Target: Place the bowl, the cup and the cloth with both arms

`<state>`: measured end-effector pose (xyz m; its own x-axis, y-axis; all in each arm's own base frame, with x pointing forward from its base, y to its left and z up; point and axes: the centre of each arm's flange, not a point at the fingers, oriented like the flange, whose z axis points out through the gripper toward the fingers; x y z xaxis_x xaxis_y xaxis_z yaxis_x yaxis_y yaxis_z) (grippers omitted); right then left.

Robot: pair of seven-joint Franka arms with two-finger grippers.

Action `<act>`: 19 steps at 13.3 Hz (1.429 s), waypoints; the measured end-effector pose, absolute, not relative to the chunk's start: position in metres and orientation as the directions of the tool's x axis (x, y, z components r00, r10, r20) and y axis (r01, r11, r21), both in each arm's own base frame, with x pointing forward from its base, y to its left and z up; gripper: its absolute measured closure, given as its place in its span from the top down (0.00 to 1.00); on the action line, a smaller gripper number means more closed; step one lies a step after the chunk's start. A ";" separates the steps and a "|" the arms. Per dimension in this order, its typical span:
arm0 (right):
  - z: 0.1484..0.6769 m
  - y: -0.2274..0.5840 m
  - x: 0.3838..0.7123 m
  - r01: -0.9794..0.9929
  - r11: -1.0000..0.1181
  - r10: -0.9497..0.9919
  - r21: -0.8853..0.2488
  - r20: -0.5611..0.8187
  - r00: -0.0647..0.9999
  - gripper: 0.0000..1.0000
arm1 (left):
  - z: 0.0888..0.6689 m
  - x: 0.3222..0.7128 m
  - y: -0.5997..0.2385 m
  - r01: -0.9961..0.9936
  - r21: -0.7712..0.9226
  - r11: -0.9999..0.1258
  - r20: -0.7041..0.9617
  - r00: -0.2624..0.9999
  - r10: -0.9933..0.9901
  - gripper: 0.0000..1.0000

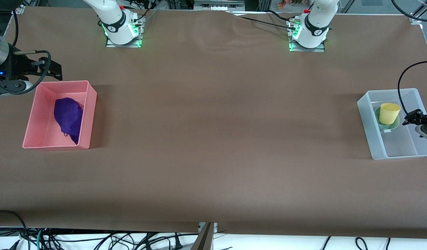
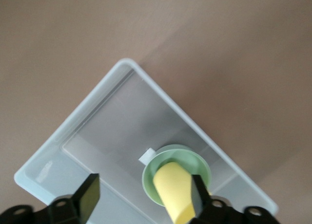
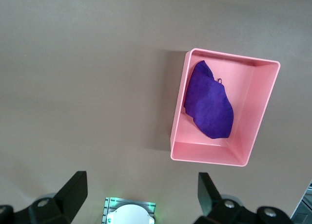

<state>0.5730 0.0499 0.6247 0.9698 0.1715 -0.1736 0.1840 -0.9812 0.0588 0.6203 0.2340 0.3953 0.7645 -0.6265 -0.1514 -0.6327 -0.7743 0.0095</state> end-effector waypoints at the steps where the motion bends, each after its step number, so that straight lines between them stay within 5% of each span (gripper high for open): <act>1: 0.625 0.050 0.573 0.184 -0.981 0.172 0.059 -0.174 0.970 1.00 | 0.416 0.625 0.213 -0.613 0.016 -0.790 -0.157 0.779 -0.607 1.00; 9: 0.624 0.049 0.573 0.183 -0.981 0.171 0.059 -0.174 0.970 1.00 | 0.519 0.639 0.070 -0.410 0.014 -0.912 -0.138 0.903 -0.408 1.00; 14: 0.624 0.048 0.573 0.182 -0.982 0.169 0.059 -0.173 0.970 1.00 | 0.588 0.608 -0.034 -0.152 -0.008 -0.988 -0.064 0.986 -0.151 1.00; 19: 0.624 0.047 0.574 0.180 -0.982 0.168 0.059 -0.173 0.970 1.00 | 0.559 0.573 -0.030 -0.037 0.022 -0.999 -0.008 0.999 -0.038 1.00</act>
